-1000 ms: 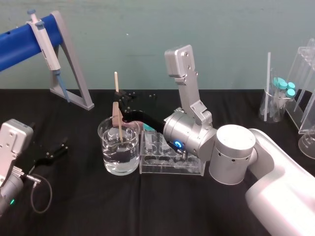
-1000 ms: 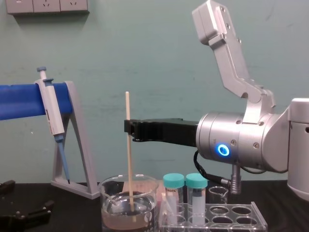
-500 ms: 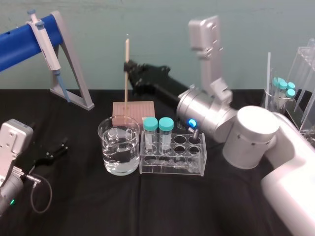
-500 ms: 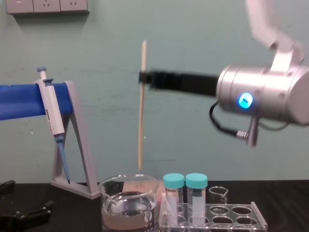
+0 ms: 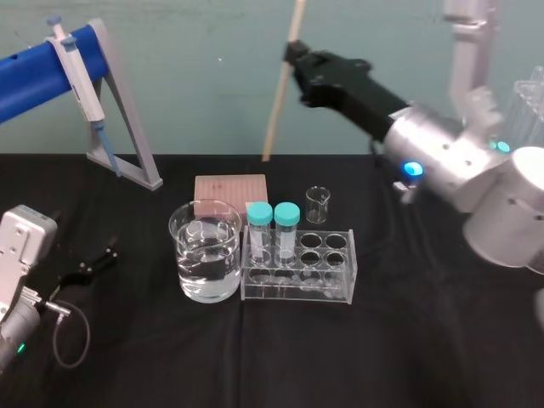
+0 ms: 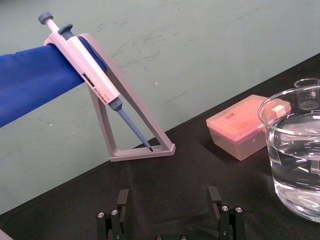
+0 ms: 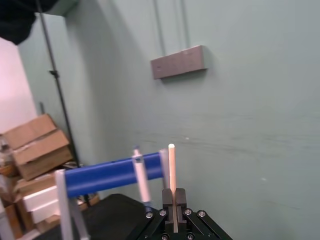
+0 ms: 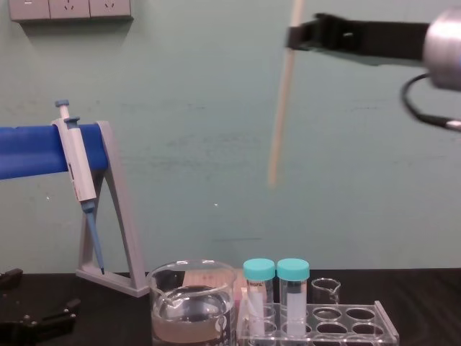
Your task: Hold the thermometer with one hand and immerse one end into the beaker, then reinsert it into the test tube rack.
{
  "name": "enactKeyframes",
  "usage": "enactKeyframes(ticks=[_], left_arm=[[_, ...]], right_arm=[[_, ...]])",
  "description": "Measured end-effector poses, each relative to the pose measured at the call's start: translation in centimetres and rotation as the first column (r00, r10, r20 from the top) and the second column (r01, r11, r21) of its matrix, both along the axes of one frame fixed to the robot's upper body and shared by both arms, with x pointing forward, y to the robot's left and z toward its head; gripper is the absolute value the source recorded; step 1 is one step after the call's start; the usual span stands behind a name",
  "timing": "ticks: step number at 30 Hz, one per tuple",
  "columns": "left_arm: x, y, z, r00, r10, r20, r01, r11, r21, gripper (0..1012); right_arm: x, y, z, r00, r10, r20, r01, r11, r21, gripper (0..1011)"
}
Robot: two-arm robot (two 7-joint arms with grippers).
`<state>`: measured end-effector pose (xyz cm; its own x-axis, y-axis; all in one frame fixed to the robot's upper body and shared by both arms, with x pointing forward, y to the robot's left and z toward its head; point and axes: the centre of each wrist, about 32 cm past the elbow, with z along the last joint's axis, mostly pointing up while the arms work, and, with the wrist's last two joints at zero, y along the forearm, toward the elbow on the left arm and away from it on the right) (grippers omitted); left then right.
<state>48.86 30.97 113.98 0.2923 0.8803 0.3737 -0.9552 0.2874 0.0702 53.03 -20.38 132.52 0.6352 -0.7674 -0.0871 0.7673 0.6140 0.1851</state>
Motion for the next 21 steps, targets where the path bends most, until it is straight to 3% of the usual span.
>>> enactKeyframes(ticks=[6, 10, 15, 21], left_arm=[[0.0, 0.0, 0.0, 1.0, 0.0, 0.0, 0.0, 1.0, 0.0, 1004], [0.0, 0.0, 0.0, 1.0, 0.0, 0.0, 0.0, 1.0, 0.0, 1004], [0.0, 0.0, 0.0, 1.0, 0.0, 0.0, 0.0, 1.0, 0.0, 1004], [0.0, 0.0, 0.0, 1.0, 0.0, 0.0, 0.0, 1.0, 0.0, 1004]], right_arm=[[-1.4, -3.1, 0.5, 0.996, -0.086, -0.011, 0.085, 0.996, -0.026, 43], [-2.0, -4.7, 0.1, 0.991, -0.132, -0.031, 0.131, 0.99, -0.049, 43], [-2.4, -5.8, -1.2, 0.984, -0.162, -0.079, 0.156, 0.985, -0.079, 43], [-2.3, -6.0, -2.7, 0.977, -0.172, -0.127, 0.159, 0.982, -0.102, 43]])
